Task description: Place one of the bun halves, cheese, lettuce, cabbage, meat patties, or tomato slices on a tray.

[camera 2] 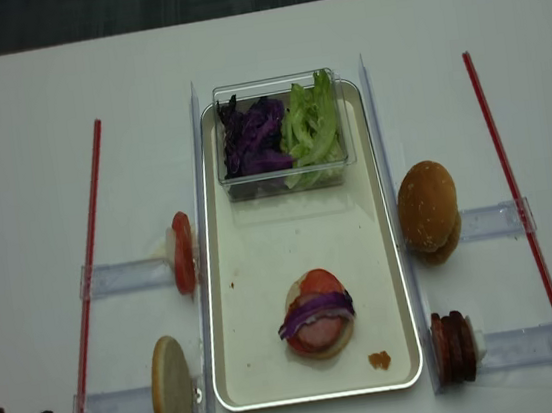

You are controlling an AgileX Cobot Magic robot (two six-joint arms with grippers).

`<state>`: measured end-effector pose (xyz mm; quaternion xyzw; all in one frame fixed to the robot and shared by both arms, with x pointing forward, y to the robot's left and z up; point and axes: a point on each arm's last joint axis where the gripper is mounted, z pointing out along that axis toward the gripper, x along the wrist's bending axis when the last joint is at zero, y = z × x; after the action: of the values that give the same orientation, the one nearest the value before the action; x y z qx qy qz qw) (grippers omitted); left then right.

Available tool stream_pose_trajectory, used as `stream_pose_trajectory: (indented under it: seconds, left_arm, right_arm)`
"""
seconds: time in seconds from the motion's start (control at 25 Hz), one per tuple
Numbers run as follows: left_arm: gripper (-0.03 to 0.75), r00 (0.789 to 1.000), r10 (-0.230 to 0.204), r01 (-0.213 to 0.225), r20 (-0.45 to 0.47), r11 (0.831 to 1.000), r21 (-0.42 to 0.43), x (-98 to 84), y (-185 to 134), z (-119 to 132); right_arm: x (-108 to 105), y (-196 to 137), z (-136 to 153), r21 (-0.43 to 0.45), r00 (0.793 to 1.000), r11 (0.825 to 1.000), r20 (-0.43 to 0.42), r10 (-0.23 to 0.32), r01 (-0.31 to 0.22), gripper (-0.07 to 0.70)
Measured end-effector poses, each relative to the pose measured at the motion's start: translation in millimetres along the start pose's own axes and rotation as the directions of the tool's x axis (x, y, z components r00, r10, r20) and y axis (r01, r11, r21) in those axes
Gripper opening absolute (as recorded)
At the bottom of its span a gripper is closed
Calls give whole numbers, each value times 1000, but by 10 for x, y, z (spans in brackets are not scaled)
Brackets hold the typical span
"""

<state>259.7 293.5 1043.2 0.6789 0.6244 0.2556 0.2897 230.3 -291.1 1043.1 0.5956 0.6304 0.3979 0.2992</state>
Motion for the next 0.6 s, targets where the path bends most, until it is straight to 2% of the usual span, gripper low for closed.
stream_pose_trajectory:
  seconds: [0.6]
  left_arm:
    - [368, 1000, 21, -22, -3, 989, -144, -26, -150, -162]
  right_arm:
    - [0, 0, 0, 0, 1000, 1000, 0, 0, 0, 401]
